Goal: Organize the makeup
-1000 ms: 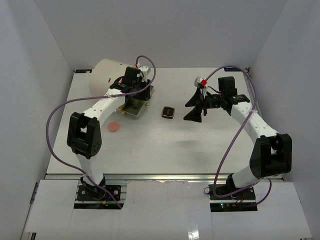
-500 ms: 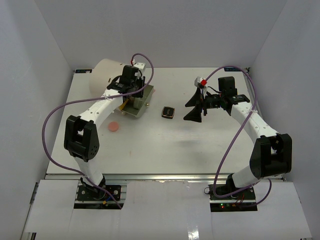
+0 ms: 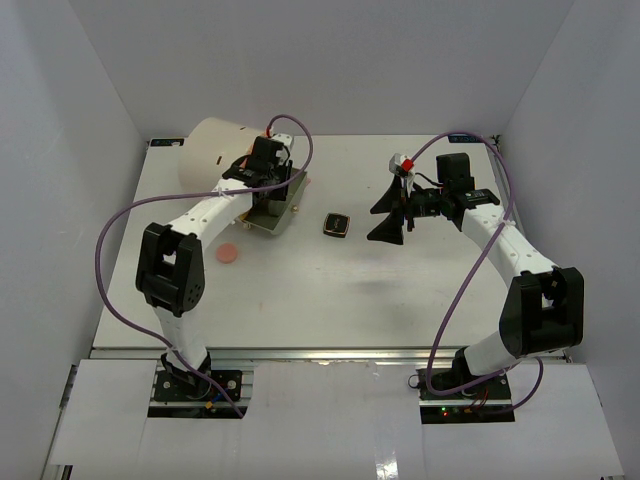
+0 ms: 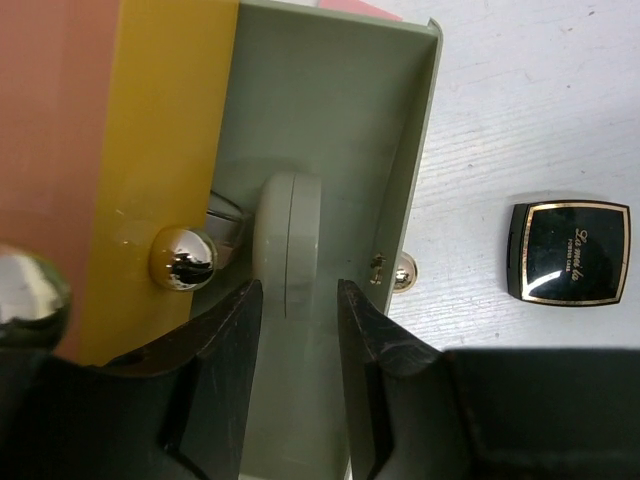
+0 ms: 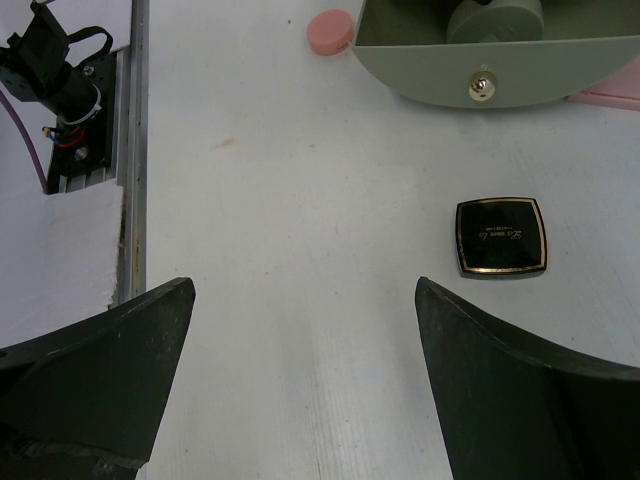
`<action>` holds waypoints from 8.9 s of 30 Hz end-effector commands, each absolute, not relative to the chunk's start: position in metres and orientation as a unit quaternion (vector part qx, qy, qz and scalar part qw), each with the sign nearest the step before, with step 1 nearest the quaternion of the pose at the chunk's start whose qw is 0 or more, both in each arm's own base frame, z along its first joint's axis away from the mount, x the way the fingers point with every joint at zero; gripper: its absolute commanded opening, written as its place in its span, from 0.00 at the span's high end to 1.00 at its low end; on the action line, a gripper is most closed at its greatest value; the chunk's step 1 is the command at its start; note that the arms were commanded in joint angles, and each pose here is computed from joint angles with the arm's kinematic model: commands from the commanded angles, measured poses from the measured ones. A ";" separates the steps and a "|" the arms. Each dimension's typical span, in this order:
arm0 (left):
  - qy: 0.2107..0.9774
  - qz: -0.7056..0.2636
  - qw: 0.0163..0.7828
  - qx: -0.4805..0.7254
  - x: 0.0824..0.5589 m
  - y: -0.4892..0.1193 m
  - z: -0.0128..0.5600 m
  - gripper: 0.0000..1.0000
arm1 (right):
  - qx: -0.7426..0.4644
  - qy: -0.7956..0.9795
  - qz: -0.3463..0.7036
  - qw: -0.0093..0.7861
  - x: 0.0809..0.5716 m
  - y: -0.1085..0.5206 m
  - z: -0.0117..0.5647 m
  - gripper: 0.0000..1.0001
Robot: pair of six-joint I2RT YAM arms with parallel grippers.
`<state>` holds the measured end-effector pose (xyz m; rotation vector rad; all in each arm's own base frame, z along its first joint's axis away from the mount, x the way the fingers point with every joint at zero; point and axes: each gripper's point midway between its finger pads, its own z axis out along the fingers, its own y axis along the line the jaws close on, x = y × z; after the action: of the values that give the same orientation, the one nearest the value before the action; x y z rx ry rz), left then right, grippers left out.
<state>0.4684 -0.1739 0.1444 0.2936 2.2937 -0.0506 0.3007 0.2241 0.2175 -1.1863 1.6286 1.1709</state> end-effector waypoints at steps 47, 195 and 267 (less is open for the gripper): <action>0.906 0.100 0.397 0.111 0.482 -0.145 0.113 0.49 | -0.466 0.639 0.465 0.398 0.303 0.219 0.216 0.02; 0.884 0.050 0.421 0.197 0.490 -0.169 0.152 0.36 | -0.469 0.633 0.466 0.403 0.304 0.206 0.213 0.02; 0.885 0.004 0.456 0.092 0.497 -0.177 0.179 0.82 | -0.467 0.631 0.469 0.405 0.304 0.203 0.215 0.02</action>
<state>0.4904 -0.1706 0.1080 0.4132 2.3088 0.1304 0.3057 0.2028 0.2094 -1.1699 1.6303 1.1655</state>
